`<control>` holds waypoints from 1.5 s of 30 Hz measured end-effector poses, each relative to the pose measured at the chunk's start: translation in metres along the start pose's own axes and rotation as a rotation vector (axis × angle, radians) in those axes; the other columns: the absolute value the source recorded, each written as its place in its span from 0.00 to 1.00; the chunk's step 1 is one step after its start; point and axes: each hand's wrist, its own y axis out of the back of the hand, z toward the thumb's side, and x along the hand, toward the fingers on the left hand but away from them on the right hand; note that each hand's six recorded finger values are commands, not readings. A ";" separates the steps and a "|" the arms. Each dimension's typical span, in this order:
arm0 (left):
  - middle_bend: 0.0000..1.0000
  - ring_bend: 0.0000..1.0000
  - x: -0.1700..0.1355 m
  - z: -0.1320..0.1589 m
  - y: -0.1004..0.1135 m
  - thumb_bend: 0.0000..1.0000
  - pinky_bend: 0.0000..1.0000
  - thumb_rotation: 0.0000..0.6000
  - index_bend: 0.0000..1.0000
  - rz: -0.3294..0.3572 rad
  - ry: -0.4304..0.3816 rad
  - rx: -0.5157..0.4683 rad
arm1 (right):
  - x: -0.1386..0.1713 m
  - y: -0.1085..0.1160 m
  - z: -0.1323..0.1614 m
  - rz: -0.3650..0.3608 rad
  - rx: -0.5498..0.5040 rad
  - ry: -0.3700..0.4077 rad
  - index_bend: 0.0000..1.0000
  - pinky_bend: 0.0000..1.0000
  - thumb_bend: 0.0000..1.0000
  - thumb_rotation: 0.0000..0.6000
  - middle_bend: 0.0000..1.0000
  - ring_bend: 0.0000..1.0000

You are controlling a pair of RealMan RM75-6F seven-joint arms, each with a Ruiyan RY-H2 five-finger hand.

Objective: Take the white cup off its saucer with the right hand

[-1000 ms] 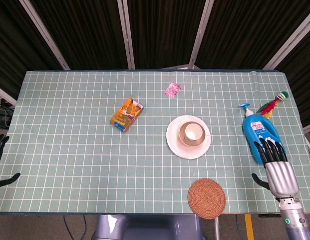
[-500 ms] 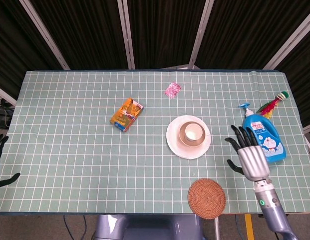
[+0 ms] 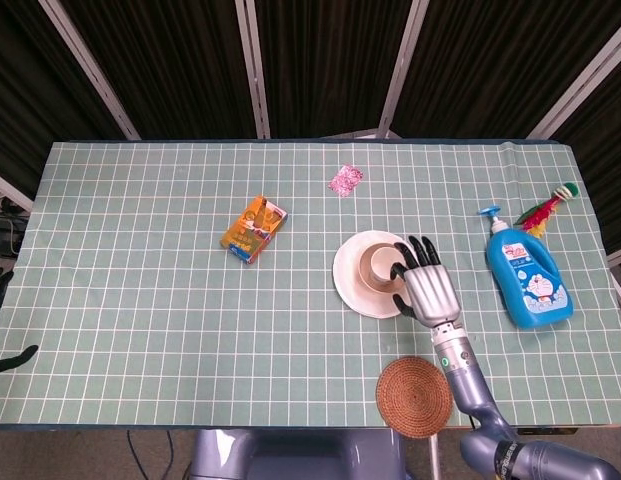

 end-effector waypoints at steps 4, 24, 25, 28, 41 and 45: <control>0.00 0.00 0.000 0.000 0.000 0.00 0.00 1.00 0.00 0.001 0.000 -0.003 | -0.006 -0.004 -0.001 0.001 -0.001 -0.013 0.46 0.00 0.23 1.00 0.13 0.00; 0.00 0.00 0.001 -0.002 0.000 0.00 0.00 1.00 0.00 -0.008 0.002 -0.010 | -0.027 -0.028 -0.006 0.044 0.000 -0.060 0.53 0.00 0.33 1.00 0.17 0.00; 0.00 0.00 0.001 -0.002 0.000 0.00 0.00 1.00 0.00 -0.008 0.002 -0.011 | -0.029 -0.030 -0.006 0.048 -0.002 -0.063 0.54 0.00 0.35 1.00 0.18 0.00; 0.00 0.00 0.002 -0.002 0.000 0.00 0.00 1.00 0.00 -0.008 0.002 -0.012 | -0.031 -0.035 -0.005 0.053 -0.009 -0.063 0.56 0.00 0.41 1.00 0.19 0.00; 0.00 0.00 0.002 -0.001 0.000 0.00 0.00 1.00 0.00 -0.010 -0.001 -0.010 | -0.026 -0.017 0.005 -0.005 -0.018 -0.023 0.61 0.00 0.49 1.00 0.21 0.00; 0.00 0.00 0.001 0.000 0.000 0.00 0.00 1.00 0.00 -0.009 -0.004 -0.007 | -0.020 -0.005 0.003 -0.033 -0.022 -0.018 0.62 0.00 0.49 1.00 0.21 0.00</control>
